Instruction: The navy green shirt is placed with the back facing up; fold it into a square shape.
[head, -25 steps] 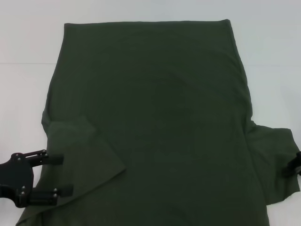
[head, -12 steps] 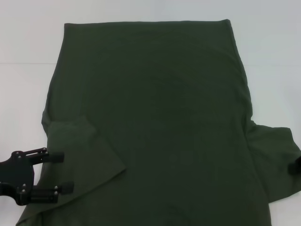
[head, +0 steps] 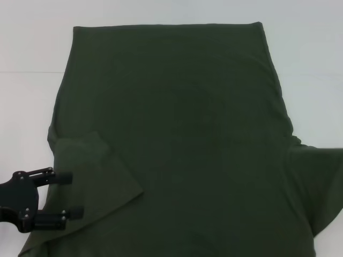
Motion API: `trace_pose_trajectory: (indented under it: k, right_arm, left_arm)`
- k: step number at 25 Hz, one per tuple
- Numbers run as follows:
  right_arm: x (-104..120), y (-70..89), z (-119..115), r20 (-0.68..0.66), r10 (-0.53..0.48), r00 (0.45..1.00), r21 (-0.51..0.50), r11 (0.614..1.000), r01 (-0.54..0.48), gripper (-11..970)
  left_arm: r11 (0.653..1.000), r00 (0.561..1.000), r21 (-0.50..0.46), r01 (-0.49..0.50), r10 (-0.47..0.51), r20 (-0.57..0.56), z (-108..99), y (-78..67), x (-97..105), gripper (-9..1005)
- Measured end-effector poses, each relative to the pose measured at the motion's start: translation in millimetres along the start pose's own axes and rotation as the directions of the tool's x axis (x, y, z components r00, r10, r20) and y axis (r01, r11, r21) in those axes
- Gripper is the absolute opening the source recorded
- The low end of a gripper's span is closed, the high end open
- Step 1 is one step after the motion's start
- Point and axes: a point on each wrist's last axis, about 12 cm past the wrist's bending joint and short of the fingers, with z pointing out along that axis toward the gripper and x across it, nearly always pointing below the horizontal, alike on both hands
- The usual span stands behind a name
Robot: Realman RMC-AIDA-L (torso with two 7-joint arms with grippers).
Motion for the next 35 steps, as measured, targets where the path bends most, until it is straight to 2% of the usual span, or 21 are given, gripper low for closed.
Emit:
trace_pose_trajectory:
  k: [7,9,10,11,15,19,22,24,27,34,35]
  right_arm:
    - [-14.7,12.4,-5.2,0.025,-0.048,0.999,-0.01,0.999,0.048,20]
    - [-19.6,20.4,-1.9,0.015,-0.077,0.997,-0.019,0.997,0.077,20]
    - [-24.6,30.7,4.2,-0.005,-0.113,0.994,-0.029,0.993,0.112,20]
    - [-24.6,30.7,4.2,-0.005,-0.113,0.994,-0.029,0.993,0.112,20]
    - [-35.0,59.0,20.4,-0.057,-0.209,0.976,-0.051,0.977,0.206,21]
    - [-45.9,95.1,41.8,-0.123,-0.316,0.941,-0.079,0.948,0.308,21]
    - [-49.3,116.9,55.0,-0.165,-0.374,0.913,-0.09,0.927,0.363,21]
    - [-50.0,126.1,61.1,-0.182,-0.396,0.9,-0.094,0.918,0.385,20]
    - [-49.6,131.0,68.6,-0.2,-0.393,0.898,-0.096,0.92,0.381,22]
    - [-46.7,126.9,78.0,-0.228,-0.355,0.907,-0.097,0.935,0.342,35]
    - [-46.5,126.7,78.2,-0.226,-0.352,0.908,-0.102,0.936,0.338,71]
  left_arm:
    - [1.0,1.0,-0.004,0.0,0.0,0.0,-1.2,0.5,-0.1,887]
    - [1.0,1.0,-0.003,0.001,-0.001,0.0,-0.9,0.4,0.0,887]
    - [1.0,1.0,-0.002,0.001,-0.001,0.001,-0.6,0.2,0.1,887]
    - [1.0,1.0,-0.002,0.001,-0.001,0.001,-0.6,0.2,0.1,887]
    - [1.0,1.0,-0.002,0.005,-0.005,0.0,-0.7,0.0,0.5,888]
    - [1.0,1.0,-0.003,0.01,-0.01,-0.001,-1.6,-0.5,1.1,888]
    - [1.0,1.0,-0.004,0.015,-0.015,-0.006,-2.0,-0.7,1.9,887]
    - [1.0,1.0,-0.005,0.016,-0.016,-0.007,-2.5,-0.9,2.4,887]
    - [1.0,1.0,-0.005,0.017,-0.017,-0.008,-2.8,-1.0,2.5,888]
    - [1.0,1.0,-0.001,0.014,-0.014,-0.009,-1.1,-0.5,1.7,887]
    - [1.0,1.0,-0.003,0.013,-0.013,-0.008,-1.0,0.0,1.3,887]
